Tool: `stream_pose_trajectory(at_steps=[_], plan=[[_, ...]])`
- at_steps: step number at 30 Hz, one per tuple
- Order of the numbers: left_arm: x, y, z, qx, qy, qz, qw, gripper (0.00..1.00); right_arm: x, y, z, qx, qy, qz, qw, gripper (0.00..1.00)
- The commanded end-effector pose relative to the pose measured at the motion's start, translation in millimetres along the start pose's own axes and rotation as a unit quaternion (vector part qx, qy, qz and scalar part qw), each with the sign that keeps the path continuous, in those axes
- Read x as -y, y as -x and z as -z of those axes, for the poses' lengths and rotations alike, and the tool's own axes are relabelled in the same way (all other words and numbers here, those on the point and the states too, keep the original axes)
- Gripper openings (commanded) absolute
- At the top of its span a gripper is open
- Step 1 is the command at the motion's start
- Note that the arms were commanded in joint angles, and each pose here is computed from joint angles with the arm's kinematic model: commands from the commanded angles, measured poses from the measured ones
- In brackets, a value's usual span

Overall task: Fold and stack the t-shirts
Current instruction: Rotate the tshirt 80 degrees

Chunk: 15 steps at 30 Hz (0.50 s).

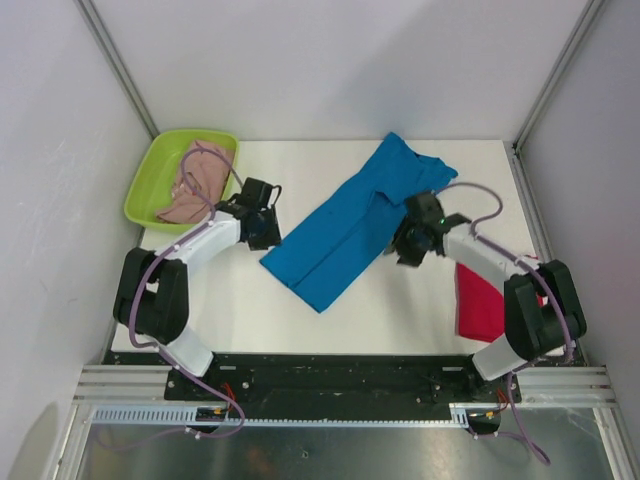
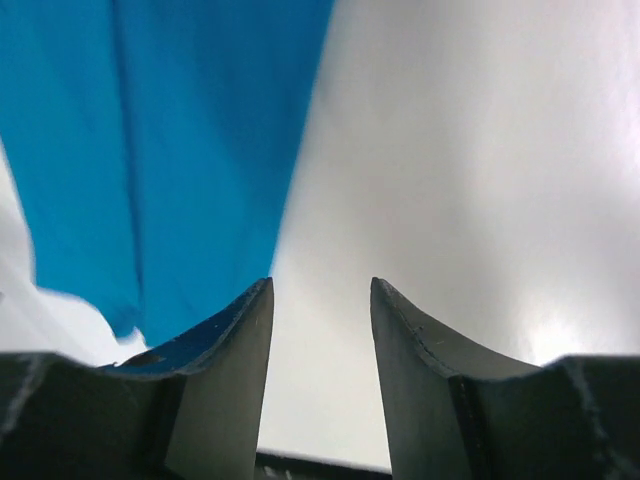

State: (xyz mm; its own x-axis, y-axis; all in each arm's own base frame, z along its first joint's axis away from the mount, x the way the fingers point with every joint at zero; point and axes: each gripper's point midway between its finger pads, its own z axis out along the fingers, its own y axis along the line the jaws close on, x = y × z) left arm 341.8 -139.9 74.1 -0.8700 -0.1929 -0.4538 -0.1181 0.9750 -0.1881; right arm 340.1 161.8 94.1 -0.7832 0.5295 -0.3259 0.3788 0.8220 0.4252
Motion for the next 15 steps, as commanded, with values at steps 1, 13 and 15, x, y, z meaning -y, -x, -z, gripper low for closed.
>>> stream_pose_trajectory(at_steps=[1, 13, 15], plan=[[-3.4, 8.7, -0.6, 0.013, -0.010, 0.006, 1.000, 0.41, -30.1, -69.5, 15.1, -0.025, 0.058, -0.058, 0.996, 0.48], [-13.6, -4.7, 8.0, 0.012, -0.020, 0.009, 1.000, 0.41, -74.5, -185.5, 3.0, -0.038, 0.081, -0.104, 0.991, 0.45], [-15.0, -6.0, 9.4, 0.012, -0.021, 0.007, 1.000, 0.41, -78.9, -195.2, -4.4, -0.039, 0.082, -0.115, 0.989, 0.43]])
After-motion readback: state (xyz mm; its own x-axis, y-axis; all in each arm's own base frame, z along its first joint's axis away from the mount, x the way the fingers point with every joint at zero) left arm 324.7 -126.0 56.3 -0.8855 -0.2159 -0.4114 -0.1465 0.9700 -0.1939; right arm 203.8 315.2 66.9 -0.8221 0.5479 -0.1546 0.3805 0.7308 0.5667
